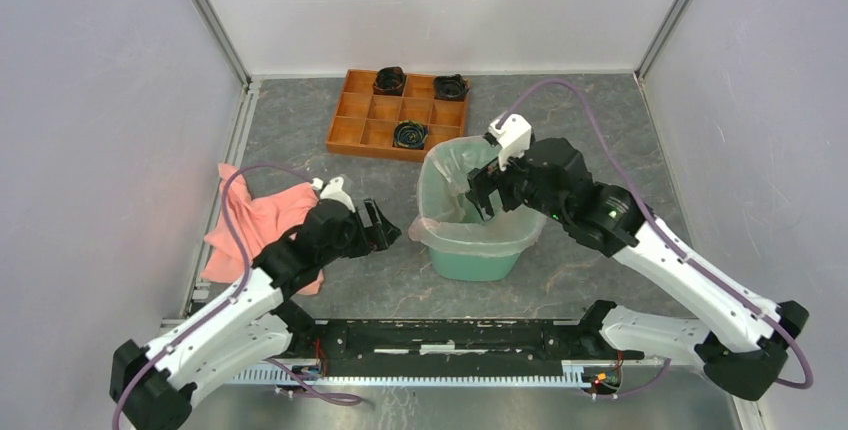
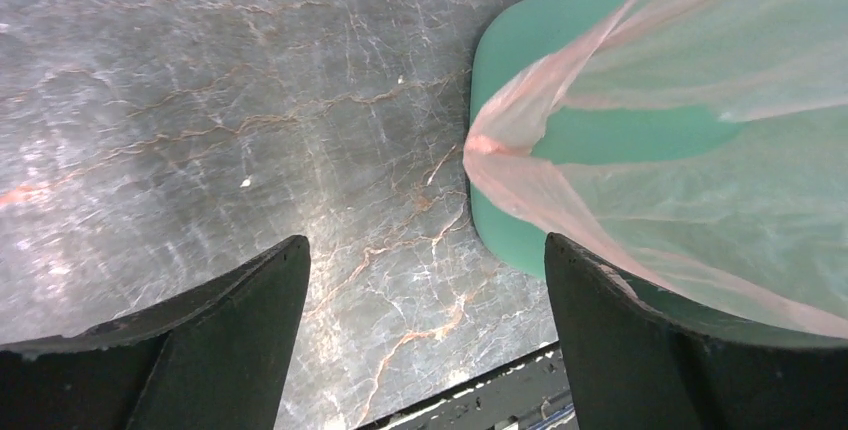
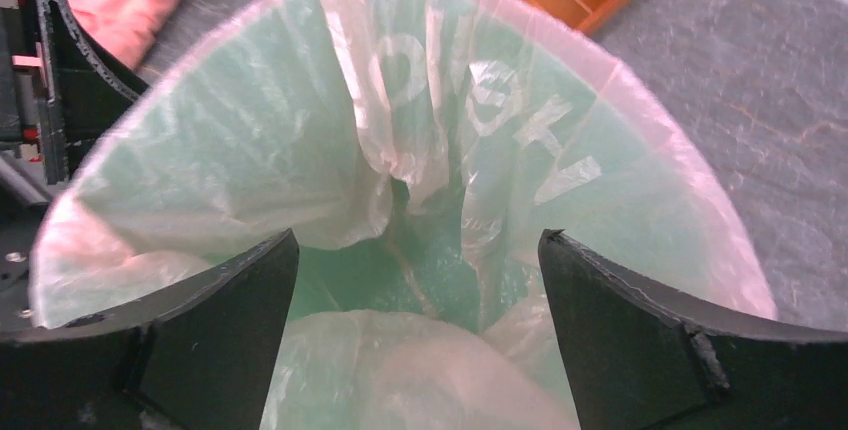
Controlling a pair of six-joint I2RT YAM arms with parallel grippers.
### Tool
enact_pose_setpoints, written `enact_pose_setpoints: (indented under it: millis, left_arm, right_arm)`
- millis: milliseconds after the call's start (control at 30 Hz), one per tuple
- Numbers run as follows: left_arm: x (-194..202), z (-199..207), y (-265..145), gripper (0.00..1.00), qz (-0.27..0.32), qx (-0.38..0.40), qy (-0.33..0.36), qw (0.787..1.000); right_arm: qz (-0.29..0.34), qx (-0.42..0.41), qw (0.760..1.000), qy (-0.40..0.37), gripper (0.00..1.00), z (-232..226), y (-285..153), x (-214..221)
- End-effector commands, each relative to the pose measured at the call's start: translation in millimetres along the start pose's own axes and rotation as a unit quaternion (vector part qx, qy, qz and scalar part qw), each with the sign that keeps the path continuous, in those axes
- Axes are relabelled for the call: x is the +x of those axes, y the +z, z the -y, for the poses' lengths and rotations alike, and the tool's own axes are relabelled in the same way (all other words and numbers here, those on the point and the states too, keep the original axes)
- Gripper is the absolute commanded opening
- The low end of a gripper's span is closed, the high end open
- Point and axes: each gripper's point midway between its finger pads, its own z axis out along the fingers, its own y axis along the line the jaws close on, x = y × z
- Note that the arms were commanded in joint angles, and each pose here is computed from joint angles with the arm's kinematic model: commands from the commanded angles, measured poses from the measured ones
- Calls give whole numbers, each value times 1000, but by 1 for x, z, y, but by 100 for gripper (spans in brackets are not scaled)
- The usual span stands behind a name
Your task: Put the trash bags into the trash bin
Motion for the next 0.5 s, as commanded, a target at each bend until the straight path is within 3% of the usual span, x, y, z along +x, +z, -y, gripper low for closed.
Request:
enact_pose_setpoints:
  millis: [0,333,467]
  left_arm:
    - [-23,1,-35,94,40,-11,1,999]
    - [-90,55,-120,96,129,68,30,989]
    - [-157,106,-216,100,244,149,72,956]
  right_arm:
    - [99,-67,993,-3,98,-19,-35,-48]
    - [161,-104,981,14,98,-28,-74,-81]
    - [228,-39,973,16,98,6,-138,-103]
